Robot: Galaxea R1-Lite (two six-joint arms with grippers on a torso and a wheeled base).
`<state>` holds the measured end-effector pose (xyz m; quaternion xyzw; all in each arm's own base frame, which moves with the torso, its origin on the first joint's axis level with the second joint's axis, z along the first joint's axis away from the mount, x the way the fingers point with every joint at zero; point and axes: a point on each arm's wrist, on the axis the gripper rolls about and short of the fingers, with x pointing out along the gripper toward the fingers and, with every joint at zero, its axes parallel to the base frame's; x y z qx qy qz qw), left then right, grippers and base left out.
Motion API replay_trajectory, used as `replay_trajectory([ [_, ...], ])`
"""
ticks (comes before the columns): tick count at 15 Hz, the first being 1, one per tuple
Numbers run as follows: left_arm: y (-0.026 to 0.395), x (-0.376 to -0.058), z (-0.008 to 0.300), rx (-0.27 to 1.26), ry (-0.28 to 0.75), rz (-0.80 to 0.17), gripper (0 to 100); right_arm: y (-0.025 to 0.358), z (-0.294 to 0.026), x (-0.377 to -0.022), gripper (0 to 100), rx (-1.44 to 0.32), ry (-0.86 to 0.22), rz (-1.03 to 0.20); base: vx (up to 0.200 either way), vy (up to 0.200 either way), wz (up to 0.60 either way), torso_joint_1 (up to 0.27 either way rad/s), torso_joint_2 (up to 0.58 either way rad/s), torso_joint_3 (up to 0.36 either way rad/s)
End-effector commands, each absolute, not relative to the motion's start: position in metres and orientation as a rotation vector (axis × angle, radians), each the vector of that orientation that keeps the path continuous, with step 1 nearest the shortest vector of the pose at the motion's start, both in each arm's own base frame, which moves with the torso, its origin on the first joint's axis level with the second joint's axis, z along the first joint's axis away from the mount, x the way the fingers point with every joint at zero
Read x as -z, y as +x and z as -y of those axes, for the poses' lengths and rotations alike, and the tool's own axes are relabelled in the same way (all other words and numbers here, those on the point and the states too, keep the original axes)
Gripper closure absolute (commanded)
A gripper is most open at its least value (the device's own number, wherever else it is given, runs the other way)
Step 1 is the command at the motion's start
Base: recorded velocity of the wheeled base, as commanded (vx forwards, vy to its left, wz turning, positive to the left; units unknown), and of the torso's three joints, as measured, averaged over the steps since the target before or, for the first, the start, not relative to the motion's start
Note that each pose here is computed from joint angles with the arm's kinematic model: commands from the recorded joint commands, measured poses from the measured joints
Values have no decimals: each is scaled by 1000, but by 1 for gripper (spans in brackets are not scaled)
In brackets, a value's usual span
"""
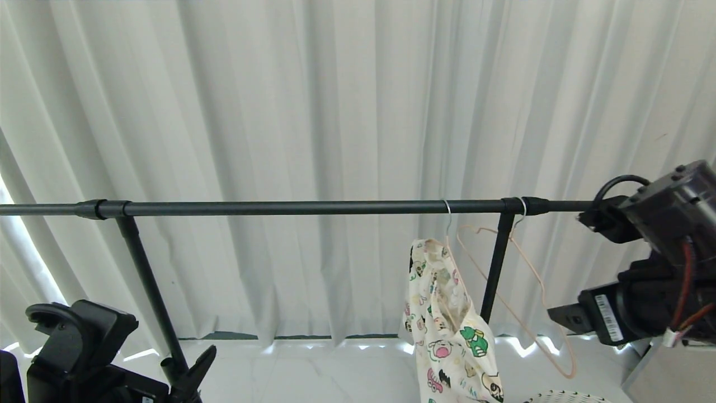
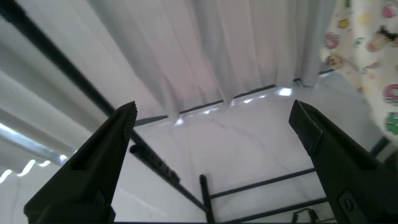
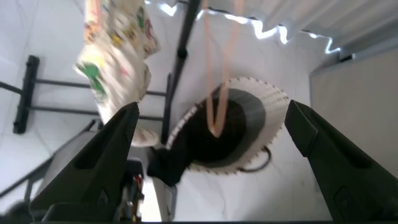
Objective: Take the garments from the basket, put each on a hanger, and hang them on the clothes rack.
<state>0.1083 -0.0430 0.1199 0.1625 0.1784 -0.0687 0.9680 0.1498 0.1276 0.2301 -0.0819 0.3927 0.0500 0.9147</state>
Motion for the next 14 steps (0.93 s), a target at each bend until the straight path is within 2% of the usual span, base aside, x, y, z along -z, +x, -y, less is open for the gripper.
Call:
replay_trajectory([
  [1, 111, -121, 36, 81, 338, -364, 0, 121, -98, -250, 0, -103, -129, -762, 0, 0, 0, 0, 0, 0],
  [4, 115, -125, 31, 28, 336, -359, 0, 106, -77, -252, 0, -53, -140, -799, 0, 0, 0, 0, 0, 0],
  [7, 112, -128, 28, 12, 334, -335, 0, 108, -72, -252, 0, -21, -126, -802, -200, 0, 0, 4, 7, 5],
  [14, 110, -130, 25, -12, 328, -320, 0, 101, -67, -233, 0, 0, -169, -850, -200, 0, 0, 0, -1, 4],
])
